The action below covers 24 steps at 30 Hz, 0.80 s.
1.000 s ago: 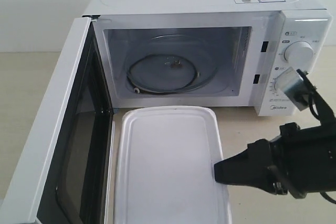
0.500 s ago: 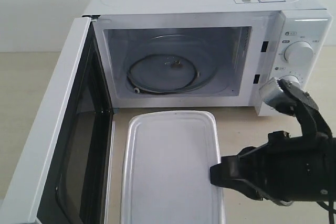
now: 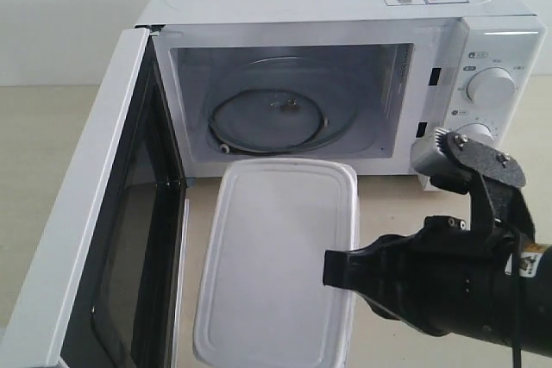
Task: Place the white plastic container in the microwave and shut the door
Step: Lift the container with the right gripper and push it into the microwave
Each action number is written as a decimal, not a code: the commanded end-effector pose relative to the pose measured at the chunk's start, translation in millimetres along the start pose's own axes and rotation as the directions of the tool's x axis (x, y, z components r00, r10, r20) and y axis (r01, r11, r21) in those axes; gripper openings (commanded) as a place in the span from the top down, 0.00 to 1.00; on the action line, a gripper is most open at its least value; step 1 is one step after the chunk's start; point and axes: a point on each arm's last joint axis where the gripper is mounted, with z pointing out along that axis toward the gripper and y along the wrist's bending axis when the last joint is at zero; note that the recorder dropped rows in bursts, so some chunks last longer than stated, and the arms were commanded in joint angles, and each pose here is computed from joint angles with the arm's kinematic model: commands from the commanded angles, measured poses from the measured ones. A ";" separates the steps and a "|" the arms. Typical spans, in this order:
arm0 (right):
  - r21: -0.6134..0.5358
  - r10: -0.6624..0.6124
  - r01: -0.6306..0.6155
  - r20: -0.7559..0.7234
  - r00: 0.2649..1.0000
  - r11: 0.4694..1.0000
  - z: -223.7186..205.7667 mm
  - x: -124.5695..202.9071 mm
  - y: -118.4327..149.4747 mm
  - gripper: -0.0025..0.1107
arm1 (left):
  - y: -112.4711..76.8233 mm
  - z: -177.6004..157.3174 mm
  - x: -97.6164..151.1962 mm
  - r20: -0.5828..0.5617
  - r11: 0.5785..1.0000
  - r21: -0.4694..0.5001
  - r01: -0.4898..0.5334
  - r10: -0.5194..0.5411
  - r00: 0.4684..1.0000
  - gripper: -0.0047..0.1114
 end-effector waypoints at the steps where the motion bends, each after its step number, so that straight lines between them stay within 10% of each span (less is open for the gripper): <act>1: -0.078 0.022 -0.015 0.088 0.996 0.997 -2.2 -7.7 7.9 0.98 | 0.3 0.2 0.9 0.001 1.000 -0.001 0.003 -0.003 1.000 0.93; 24: -0.218 0.314 -0.257 0.288 0.905 0.941 -9.5 5.7 -22.8 0.98 | 0.3 0.2 0.9 0.001 1.000 -0.001 0.003 -0.003 1.000 0.93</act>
